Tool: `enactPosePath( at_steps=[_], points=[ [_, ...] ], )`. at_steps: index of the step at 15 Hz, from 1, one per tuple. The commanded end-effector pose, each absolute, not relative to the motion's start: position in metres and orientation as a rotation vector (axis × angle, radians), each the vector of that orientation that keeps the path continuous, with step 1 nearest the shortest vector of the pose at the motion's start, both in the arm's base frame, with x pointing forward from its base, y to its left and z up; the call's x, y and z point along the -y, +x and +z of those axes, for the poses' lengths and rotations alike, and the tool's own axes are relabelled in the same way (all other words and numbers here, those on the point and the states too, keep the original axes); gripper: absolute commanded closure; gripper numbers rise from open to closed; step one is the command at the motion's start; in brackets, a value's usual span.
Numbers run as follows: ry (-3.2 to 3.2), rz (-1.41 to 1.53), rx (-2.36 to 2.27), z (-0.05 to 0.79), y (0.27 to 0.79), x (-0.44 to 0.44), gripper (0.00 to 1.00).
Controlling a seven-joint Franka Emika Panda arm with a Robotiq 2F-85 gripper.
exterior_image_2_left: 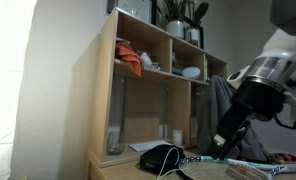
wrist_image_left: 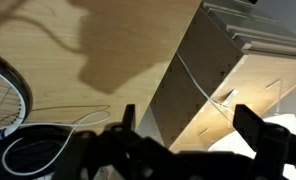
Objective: Move the tennis rack slightly to the right. Pick up the orange towel from the top compartment and put it on the table.
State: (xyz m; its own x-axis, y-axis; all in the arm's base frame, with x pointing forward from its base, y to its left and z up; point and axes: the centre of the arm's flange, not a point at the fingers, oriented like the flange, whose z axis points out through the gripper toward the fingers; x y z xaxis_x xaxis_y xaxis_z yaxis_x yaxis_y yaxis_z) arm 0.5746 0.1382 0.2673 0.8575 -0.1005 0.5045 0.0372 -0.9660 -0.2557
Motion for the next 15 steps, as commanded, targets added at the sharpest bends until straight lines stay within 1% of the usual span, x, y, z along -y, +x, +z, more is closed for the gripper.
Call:
enactPosePath(
  at_steps=[1, 10, 12, 13, 15],
  points=[
    [-2.768, -0.723, -0.124, 0.265, 0.618, -0.137, 0.00],
    [-2.825, -0.758, -0.420, 0.249, 0.674, -0.108, 0.00],
    [-2.846, -0.756, -0.482, 0.240, 0.680, -0.098, 0.00],
    [-2.833, -0.762, -0.429, 0.242, 0.660, -0.091, 0.00],
    [-2.851, -0.763, -0.417, 0.235, 0.663, -0.093, 0.00]
  ],
)
